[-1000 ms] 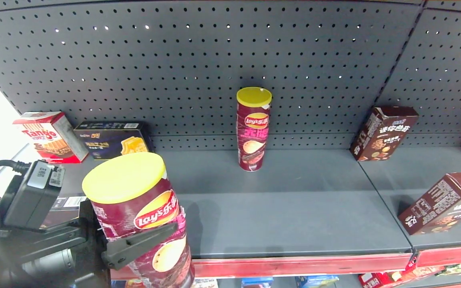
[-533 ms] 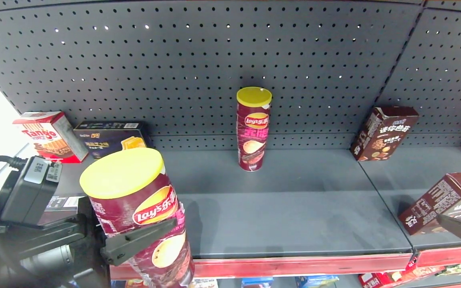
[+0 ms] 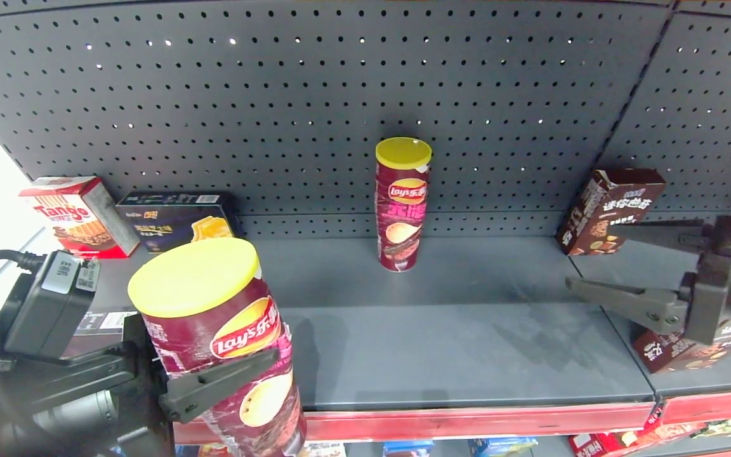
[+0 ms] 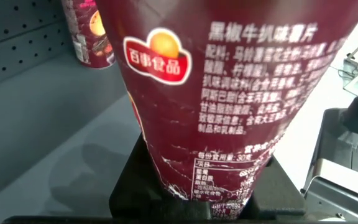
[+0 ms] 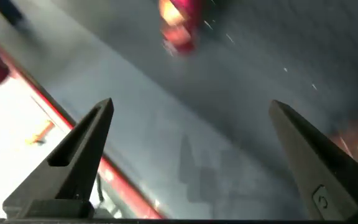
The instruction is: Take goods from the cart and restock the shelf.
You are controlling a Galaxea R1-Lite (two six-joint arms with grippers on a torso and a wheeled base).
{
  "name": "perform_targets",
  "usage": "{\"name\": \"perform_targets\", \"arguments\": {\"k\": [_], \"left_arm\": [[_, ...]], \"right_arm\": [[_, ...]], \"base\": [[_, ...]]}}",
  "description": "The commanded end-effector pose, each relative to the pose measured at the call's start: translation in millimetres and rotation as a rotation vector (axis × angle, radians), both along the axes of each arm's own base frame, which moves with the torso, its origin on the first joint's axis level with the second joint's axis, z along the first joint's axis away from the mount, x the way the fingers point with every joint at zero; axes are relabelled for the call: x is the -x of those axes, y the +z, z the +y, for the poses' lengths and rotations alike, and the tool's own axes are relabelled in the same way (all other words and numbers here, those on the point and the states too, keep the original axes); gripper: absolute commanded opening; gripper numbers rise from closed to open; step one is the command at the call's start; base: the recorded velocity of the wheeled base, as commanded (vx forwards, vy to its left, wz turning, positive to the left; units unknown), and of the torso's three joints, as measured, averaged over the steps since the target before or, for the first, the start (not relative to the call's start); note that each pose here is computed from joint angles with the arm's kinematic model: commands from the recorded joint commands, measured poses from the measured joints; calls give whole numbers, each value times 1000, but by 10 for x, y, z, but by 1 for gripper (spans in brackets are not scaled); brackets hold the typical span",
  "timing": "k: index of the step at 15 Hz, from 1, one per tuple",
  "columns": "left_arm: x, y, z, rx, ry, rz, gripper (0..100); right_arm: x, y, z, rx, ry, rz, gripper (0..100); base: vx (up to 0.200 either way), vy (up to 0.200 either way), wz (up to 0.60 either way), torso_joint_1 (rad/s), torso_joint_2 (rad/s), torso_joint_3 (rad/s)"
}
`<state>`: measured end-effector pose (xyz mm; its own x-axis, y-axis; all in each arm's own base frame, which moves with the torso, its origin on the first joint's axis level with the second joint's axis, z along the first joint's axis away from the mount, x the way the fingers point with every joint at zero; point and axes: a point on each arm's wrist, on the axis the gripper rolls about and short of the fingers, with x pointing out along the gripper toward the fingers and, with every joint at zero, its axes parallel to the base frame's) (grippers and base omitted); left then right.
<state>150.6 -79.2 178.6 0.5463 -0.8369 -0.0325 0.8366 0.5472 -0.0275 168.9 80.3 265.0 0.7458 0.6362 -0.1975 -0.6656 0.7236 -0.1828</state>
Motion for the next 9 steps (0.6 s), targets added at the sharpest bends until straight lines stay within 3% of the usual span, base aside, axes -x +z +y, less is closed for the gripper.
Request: {"name": "perform_targets", "arguments": {"k": [1, 7, 9], "left_arm": [[-18, -6, 3, -2, 4, 4, 0], [-62, -2, -16, -3, 4, 9, 0], [-70, 1, -19, -2, 3, 9, 0]], "right_arm": [[-393, 46, 239, -3, 107, 25, 100], [-1019, 43, 553, 4, 386, -14, 100], [-1296, 13, 598, 20, 485, -104, 100]], "base": [[0, 0, 0, 0, 0, 0], [0, 0, 0, 0, 0, 0], [0, 0, 0, 0, 0, 0]]}}
